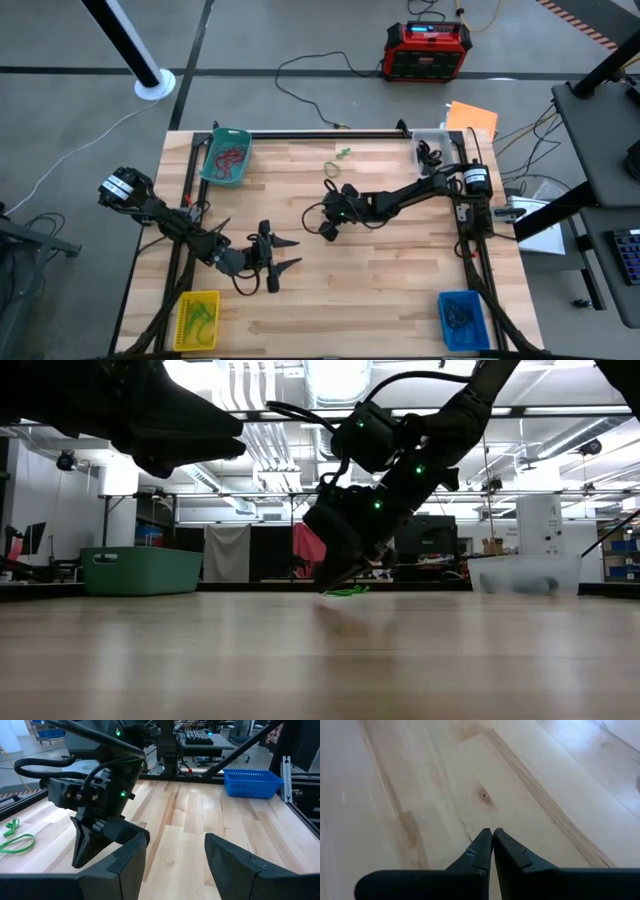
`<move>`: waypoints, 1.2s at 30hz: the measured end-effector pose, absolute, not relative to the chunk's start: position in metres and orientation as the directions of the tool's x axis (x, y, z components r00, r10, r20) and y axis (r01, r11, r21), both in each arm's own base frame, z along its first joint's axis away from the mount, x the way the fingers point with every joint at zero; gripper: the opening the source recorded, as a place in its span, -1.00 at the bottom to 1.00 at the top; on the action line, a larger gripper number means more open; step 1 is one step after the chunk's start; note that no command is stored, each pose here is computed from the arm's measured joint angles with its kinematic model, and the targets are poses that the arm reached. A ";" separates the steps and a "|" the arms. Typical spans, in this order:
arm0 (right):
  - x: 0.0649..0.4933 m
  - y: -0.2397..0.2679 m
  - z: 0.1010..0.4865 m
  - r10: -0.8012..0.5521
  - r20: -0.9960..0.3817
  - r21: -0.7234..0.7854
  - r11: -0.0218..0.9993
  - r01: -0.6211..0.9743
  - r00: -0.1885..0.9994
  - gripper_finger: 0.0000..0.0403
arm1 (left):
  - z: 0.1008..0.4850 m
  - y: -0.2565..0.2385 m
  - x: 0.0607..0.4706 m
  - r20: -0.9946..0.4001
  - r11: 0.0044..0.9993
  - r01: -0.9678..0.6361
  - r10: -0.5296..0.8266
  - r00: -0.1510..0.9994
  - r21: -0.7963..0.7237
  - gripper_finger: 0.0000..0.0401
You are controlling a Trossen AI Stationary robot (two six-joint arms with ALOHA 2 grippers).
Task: Sort rubber bands into baskets
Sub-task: Put the green rubber band into the yellow bin
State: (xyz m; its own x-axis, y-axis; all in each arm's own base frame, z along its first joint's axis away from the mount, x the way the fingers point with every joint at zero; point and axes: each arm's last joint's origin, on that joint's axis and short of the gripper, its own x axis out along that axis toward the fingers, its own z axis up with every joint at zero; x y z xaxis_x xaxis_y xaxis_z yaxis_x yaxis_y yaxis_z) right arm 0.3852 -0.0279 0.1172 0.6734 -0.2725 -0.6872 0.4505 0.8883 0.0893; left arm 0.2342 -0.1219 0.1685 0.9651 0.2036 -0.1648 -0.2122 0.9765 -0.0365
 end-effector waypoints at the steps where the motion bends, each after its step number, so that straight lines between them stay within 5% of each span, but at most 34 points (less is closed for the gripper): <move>1: 0.385 -0.028 0.117 -0.273 -0.686 0.090 0.888 0.451 0.675 -0.95 | 0.168 -0.122 0.234 -0.165 0.976 -0.213 0.204 0.965 -0.037 -0.07; 36: 0.386 -0.028 0.117 -0.275 -0.671 0.088 0.893 0.442 0.689 -0.95 | 0.168 -0.122 0.234 -0.166 0.976 -0.214 0.204 0.965 -0.040 -0.07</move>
